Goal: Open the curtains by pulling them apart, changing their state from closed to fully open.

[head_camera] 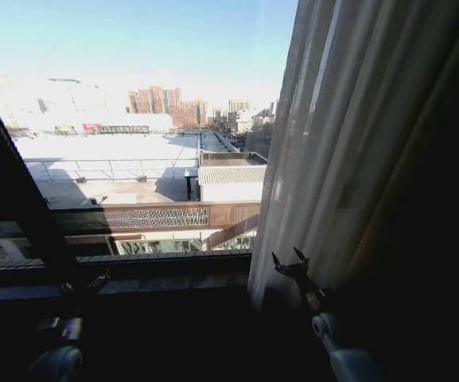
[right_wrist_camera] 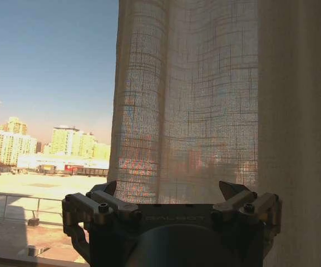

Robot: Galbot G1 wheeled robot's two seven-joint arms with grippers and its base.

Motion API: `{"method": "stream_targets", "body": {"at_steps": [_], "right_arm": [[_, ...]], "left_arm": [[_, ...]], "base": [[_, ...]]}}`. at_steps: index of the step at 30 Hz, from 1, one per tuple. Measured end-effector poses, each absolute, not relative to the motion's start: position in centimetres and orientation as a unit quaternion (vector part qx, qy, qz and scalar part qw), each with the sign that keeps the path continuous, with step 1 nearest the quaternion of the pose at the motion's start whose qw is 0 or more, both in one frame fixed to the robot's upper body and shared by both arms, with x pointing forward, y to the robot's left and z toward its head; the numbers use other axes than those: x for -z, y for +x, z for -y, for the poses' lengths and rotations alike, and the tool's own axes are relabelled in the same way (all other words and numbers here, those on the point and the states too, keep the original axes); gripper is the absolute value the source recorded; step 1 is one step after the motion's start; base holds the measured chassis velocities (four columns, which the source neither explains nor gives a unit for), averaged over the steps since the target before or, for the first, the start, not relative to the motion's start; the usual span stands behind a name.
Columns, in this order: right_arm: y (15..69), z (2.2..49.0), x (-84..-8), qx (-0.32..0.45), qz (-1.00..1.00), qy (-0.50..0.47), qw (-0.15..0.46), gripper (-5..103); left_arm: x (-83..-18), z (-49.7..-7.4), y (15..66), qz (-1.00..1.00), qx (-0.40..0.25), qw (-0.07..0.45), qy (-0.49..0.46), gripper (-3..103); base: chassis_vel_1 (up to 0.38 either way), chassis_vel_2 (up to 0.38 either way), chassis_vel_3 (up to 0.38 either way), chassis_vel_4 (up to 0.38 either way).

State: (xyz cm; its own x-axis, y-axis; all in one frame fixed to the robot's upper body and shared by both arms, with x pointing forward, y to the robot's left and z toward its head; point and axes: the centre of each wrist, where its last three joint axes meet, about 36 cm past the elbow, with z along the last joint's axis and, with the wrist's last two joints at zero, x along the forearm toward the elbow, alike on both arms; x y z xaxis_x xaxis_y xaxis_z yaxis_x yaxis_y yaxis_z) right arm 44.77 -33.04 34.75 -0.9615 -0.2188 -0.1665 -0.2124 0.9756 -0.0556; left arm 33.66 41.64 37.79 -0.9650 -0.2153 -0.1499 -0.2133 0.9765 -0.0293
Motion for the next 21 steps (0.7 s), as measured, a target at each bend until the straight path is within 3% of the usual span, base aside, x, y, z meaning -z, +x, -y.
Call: {"method": "stream_targets", "body": {"at_steps": [19, 21], "right_arm": [[50.6, 29.0, -34.0, 0.010, -0.994, -0.098, 0.050, 102], [50.8, 28.9, -34.0, 0.009, -0.994, -0.097, 0.050, 99]], "left_arm": [[-37.8, -41.6, 33.7, -0.991, 0.006, 0.076, -0.108, 100], [-37.8, -41.6, 33.7, -0.991, 0.006, 0.076, -0.108, 100]], "base": [[0.000, 0.000, 0.000, 0.000], [0.000, 0.000, 0.000, 0.000]]}}
